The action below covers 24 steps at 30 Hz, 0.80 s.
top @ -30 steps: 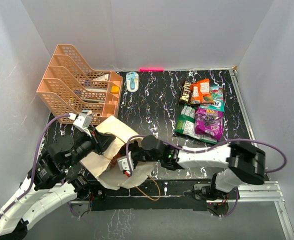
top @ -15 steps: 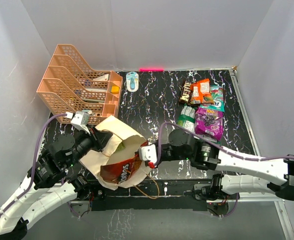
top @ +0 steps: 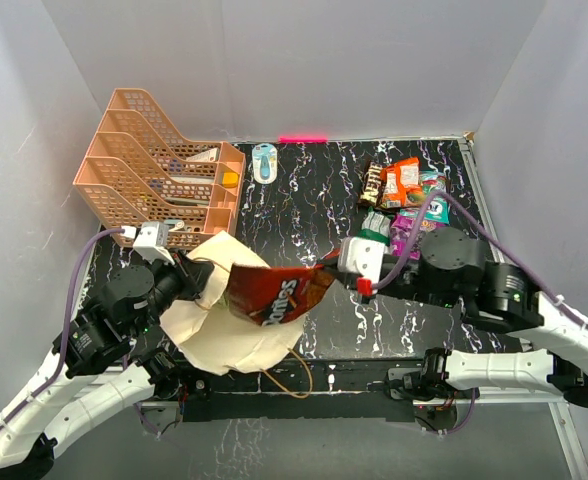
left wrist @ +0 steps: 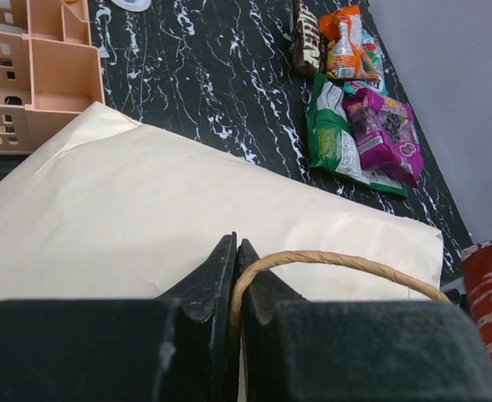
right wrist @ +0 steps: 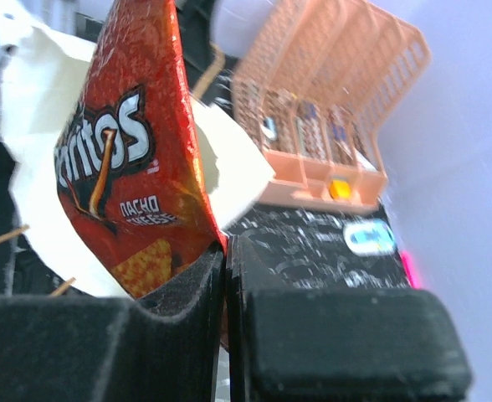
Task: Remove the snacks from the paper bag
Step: Take out the snack from the paper bag, then place the snack at the center of the board.
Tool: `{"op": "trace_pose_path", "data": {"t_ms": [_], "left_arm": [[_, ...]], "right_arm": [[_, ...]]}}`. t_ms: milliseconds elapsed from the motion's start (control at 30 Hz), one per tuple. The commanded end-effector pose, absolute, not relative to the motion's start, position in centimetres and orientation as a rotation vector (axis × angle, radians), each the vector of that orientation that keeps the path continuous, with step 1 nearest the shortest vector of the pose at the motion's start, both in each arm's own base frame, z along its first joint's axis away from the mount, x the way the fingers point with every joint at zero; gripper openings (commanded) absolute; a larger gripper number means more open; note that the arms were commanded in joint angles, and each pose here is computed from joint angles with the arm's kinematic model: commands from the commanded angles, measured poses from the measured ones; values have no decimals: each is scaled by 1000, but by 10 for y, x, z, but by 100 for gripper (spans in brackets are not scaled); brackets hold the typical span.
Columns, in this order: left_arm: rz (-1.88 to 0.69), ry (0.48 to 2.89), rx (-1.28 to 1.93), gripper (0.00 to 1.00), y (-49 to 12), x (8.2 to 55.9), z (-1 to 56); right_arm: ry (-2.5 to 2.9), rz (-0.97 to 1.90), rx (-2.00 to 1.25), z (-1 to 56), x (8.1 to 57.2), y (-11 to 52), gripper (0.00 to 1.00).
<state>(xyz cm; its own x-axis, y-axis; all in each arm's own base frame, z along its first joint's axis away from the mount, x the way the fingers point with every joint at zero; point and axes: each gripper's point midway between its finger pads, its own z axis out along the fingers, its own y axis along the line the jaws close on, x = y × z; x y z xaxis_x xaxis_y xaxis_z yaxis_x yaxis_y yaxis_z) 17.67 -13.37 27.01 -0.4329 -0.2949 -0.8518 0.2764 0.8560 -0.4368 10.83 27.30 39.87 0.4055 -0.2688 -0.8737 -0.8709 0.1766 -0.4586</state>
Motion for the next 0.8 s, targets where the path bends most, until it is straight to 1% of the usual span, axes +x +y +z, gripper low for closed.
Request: {"op": "trace_pose_path", "data": {"t_ms": [0, 100, 233, 400, 633, 767], "left_arm": [[-605, 1889, -71, 4, -121, 178, 282], [-608, 1889, -72, 3, -121, 177, 281], [-608, 1891, -67, 4, -121, 178, 279], [-617, 1886, -58, 3, -124, 178, 281], [-655, 1884, -35, 3, -130, 175, 280], [-663, 1875, -37, 3, -127, 173, 282]], "right_arm": [[1323, 365, -1160, 415, 147, 230, 8], [1430, 178, -985, 418, 175, 199, 8], [1506, 12, -792, 418, 196, 168, 8], [1577, -47, -600, 412, 202, 141, 8], [1636, -86, -530, 386, 209, 144, 8], [1681, -130, -533, 375, 228, 152, 8]]}}
